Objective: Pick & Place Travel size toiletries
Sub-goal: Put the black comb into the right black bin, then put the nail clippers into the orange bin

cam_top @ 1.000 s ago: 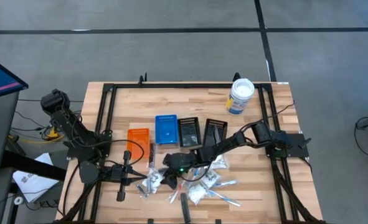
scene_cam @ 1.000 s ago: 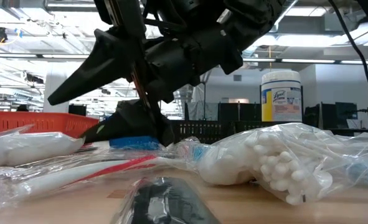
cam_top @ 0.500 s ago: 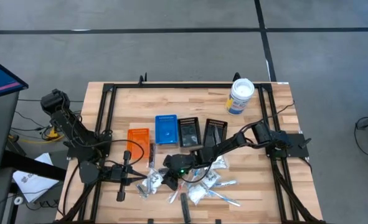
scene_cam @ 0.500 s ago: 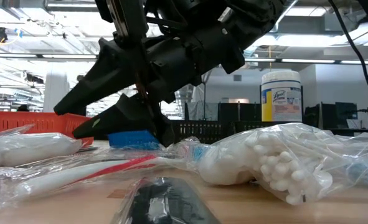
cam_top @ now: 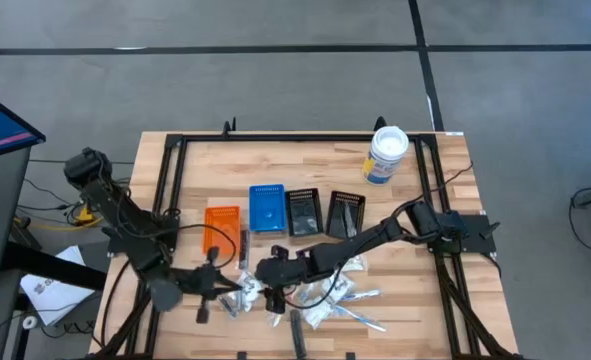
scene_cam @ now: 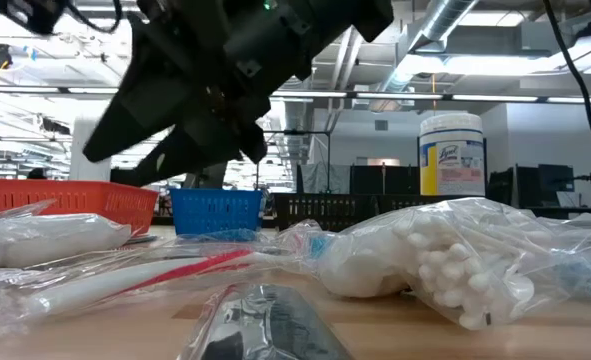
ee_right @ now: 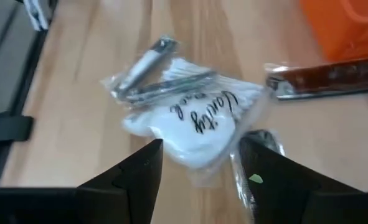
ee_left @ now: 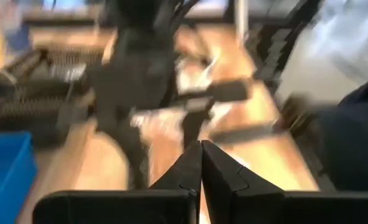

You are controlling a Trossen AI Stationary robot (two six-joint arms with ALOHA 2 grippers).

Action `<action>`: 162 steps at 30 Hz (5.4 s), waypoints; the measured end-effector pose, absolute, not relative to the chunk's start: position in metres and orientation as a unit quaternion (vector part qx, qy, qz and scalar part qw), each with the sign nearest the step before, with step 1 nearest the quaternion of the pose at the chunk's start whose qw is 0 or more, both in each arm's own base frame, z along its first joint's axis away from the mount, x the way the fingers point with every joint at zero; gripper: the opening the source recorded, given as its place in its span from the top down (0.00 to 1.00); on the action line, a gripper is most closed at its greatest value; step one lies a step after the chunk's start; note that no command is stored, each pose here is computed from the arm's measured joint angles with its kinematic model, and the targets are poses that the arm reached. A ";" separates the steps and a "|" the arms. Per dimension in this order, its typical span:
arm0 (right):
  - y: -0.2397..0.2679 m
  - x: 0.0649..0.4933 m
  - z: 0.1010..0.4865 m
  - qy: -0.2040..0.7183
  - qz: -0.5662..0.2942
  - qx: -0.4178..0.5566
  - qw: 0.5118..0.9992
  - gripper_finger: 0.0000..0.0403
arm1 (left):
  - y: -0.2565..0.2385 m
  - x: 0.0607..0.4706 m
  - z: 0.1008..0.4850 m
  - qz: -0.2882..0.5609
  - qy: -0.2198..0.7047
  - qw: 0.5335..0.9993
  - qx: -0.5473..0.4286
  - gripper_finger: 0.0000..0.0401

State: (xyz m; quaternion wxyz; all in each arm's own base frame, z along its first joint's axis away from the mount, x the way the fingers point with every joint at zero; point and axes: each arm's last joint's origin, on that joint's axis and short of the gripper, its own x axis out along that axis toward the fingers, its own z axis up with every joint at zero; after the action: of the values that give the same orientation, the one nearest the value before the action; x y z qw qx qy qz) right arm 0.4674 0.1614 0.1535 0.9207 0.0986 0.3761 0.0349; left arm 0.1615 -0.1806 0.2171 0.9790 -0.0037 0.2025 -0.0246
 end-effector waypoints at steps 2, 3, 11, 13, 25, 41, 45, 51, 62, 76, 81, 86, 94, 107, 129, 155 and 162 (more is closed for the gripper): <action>0.168 0.465 0.154 0.373 0.031 0.090 0.923 0.49 | -0.189 0.165 0.227 -0.031 0.224 0.974 -0.012 1.00; 0.171 0.464 0.154 0.369 0.031 0.086 0.925 0.50 | -0.193 0.166 0.231 -0.037 0.238 0.970 -0.016 1.00; 0.183 0.460 0.154 0.353 0.026 0.054 0.934 0.59 | -0.207 0.172 0.221 -0.042 0.408 0.906 -0.102 1.00; 0.187 0.459 0.155 0.343 0.025 0.050 0.938 0.62 | -0.211 0.172 0.213 -0.033 0.463 0.876 -0.129 1.00; 0.203 0.456 0.162 0.295 0.003 0.011 0.955 0.80 | -0.225 0.174 0.198 -0.150 0.498 0.847 0.105 1.00; 0.230 0.434 0.164 0.238 -0.179 -0.092 0.950 0.94 | -0.214 0.197 0.175 -0.179 0.515 0.833 0.097 0.64; 0.231 0.435 0.164 0.239 -0.170 -0.097 0.951 0.93 | -0.212 0.200 0.175 -0.186 0.499 0.836 0.135 0.51; 0.230 0.435 0.164 0.241 -0.166 -0.096 0.951 0.90 | -0.209 0.199 0.171 -0.196 0.504 0.829 0.142 0.40; 0.226 0.437 0.164 0.242 -0.169 -0.093 0.951 0.90 | -0.203 0.191 0.152 -0.194 0.513 0.828 0.119 0.42; 0.226 0.437 0.164 0.242 -0.168 -0.092 0.951 0.90 | -0.192 0.181 0.129 -0.165 0.544 0.820 0.069 0.61; 0.224 0.438 0.164 0.244 -0.170 -0.094 0.950 0.90 | -0.189 0.180 0.126 -0.145 0.545 0.824 0.054 0.84; 0.222 0.438 0.162 0.250 -0.171 -0.101 0.948 0.90 | -0.188 0.179 0.129 -0.112 0.546 0.830 0.010 0.91; 0.218 0.435 0.172 0.268 -0.163 -0.185 0.931 0.90 | -0.188 0.175 0.166 -0.090 0.490 0.864 -0.078 0.91; 0.173 0.306 0.289 0.205 -0.425 -0.264 0.841 0.90 | -0.141 0.153 0.255 0.078 0.211 0.965 -0.134 0.91; 0.166 0.161 0.222 0.204 -0.290 -0.132 0.926 0.90 | -0.061 0.194 0.260 0.194 0.227 0.933 -0.202 0.91; 0.140 0.145 0.200 0.121 0.011 -0.073 0.990 0.90 | -0.022 0.183 0.216 0.393 0.337 0.671 -0.531 0.91; 0.133 0.150 0.198 0.125 -0.008 -0.079 0.989 0.90 | -0.022 0.171 0.187 0.420 0.371 0.632 -0.535 0.91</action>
State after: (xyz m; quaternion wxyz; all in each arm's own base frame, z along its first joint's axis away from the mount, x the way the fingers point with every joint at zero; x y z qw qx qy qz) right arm 0.1499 0.1334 0.1980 0.9891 -0.0786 0.1245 -0.0076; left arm 0.1714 -0.0223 0.1868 0.6324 -0.5348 0.3712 0.4199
